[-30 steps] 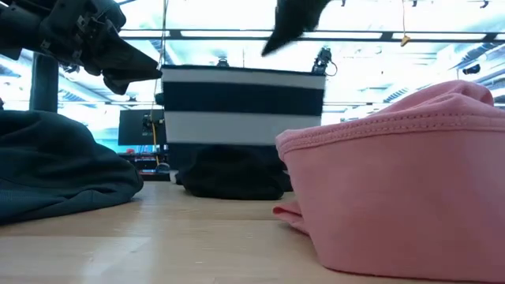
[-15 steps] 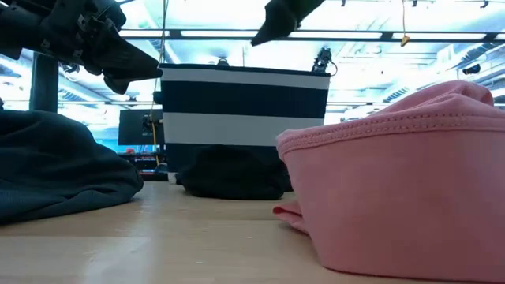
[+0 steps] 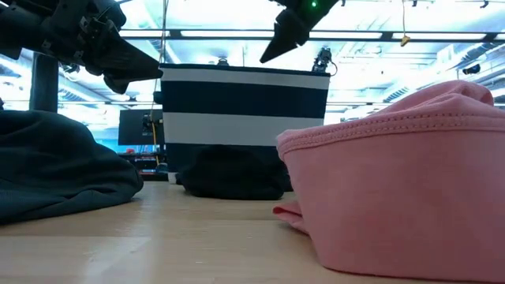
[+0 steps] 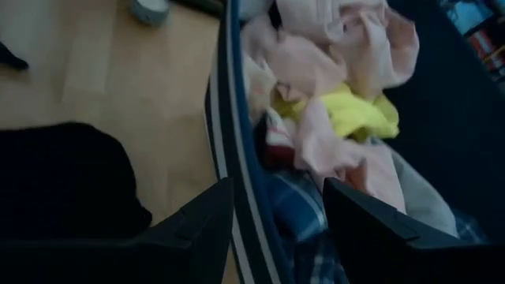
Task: Sort clothes
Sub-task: Adjust the blue laundry organizer
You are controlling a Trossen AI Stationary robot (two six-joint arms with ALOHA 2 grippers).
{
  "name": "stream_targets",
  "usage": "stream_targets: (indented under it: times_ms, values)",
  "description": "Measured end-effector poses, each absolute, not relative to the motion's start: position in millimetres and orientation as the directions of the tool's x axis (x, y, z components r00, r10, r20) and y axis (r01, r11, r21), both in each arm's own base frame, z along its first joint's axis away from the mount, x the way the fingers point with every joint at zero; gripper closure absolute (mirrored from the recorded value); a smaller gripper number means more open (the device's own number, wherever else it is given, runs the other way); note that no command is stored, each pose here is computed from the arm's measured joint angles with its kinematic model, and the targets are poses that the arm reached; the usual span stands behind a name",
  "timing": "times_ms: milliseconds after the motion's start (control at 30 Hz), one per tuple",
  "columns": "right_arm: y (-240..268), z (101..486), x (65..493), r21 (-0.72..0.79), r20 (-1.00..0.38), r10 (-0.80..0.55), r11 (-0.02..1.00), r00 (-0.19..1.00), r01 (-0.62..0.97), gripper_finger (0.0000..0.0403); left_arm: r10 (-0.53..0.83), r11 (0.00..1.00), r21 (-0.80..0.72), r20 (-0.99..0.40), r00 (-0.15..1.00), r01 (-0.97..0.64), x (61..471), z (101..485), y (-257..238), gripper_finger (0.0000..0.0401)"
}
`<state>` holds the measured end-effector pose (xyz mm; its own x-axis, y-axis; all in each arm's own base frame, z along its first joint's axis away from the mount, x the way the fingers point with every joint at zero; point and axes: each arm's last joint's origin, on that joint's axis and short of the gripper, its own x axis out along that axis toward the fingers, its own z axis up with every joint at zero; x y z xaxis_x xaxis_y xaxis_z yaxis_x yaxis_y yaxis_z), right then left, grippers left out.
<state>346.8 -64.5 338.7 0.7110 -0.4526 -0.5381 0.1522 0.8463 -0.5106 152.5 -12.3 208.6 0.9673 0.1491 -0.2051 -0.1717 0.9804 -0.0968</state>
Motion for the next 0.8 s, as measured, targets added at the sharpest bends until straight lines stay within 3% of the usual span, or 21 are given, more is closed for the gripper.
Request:
stream_targets:
  times_ms: [500, 600, 800]
  values:
    - [-90, 311, 336, -0.470, -0.626, -0.458, 0.867, 0.631, 0.164, 0.0243, 0.150, 0.980, -0.098, -0.203, 0.968, -0.172, 153, 209, -12, 0.0256]
    - [-92, 309, 334, -0.457, -0.646, -0.443, 0.877, 0.621, 0.150, 0.0278, 0.150, 0.980, -0.098, -0.203, 0.968, -0.172, 153, 209, -12, 0.0256]
    - [-86, 305, 331, -0.427, -0.697, -0.392, 0.900, 0.600, 0.092, 0.0389, 0.150, 0.980, -0.098, -0.204, 0.968, -0.172, 153, 209, -12, 0.0256]
